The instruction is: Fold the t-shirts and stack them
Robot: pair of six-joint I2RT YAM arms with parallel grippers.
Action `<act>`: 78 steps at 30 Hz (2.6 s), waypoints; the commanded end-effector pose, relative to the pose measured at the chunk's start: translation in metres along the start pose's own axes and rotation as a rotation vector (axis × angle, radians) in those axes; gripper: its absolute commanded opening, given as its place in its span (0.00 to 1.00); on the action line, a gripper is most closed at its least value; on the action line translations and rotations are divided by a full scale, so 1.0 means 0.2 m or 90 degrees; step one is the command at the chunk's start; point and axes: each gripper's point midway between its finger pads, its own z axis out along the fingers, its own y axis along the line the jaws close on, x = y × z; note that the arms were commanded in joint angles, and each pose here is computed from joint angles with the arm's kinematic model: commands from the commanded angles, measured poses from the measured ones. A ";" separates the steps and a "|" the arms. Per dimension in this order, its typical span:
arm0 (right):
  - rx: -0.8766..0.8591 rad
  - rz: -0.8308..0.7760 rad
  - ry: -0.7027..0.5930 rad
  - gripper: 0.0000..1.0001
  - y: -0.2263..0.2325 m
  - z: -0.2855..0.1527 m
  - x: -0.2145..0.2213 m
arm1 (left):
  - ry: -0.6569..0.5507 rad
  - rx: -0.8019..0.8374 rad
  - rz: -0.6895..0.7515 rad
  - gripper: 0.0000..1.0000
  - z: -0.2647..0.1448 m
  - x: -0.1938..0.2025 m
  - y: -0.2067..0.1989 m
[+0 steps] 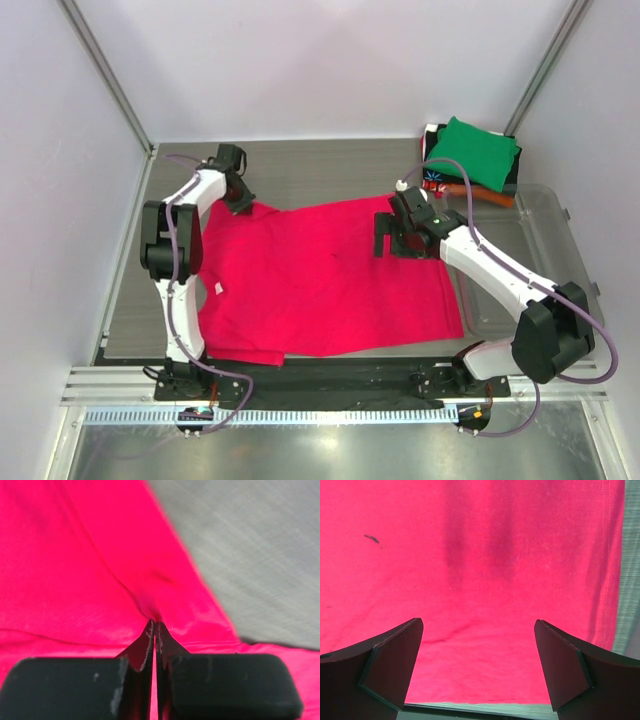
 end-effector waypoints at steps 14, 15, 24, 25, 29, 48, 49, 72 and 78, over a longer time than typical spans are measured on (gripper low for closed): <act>-0.022 -0.002 -0.029 1.00 0.04 -0.12 -0.13 | -0.014 0.162 0.048 0.63 -0.11 -0.42 -0.55; -0.022 0.001 -0.026 1.00 0.03 -0.12 -0.12 | -0.006 0.141 0.053 0.63 -0.18 -0.34 -0.46; -0.028 0.032 0.001 1.00 0.06 0.02 -0.06 | -0.009 -0.002 0.047 0.63 -0.39 0.05 0.13; -0.020 0.031 0.005 1.00 0.06 0.05 -0.06 | -0.007 0.000 0.047 0.63 -0.40 0.07 0.15; 0.021 0.018 0.038 1.00 0.05 0.20 -0.07 | 0.035 -0.045 0.049 0.62 -0.30 0.23 0.28; 0.039 0.022 0.098 1.00 0.07 1.04 -0.60 | 0.066 -0.076 0.026 0.59 0.22 -0.26 0.11; 0.036 0.019 0.091 1.00 0.08 1.07 -0.64 | 0.077 -0.079 0.027 0.59 0.28 -0.26 0.11; -0.115 0.106 -0.084 1.00 0.31 0.06 -0.91 | 0.007 0.036 0.042 0.55 -0.81 0.30 0.44; -0.138 0.116 -0.100 1.00 0.31 -0.14 -0.46 | 0.039 0.141 -0.006 0.54 -0.74 0.70 0.45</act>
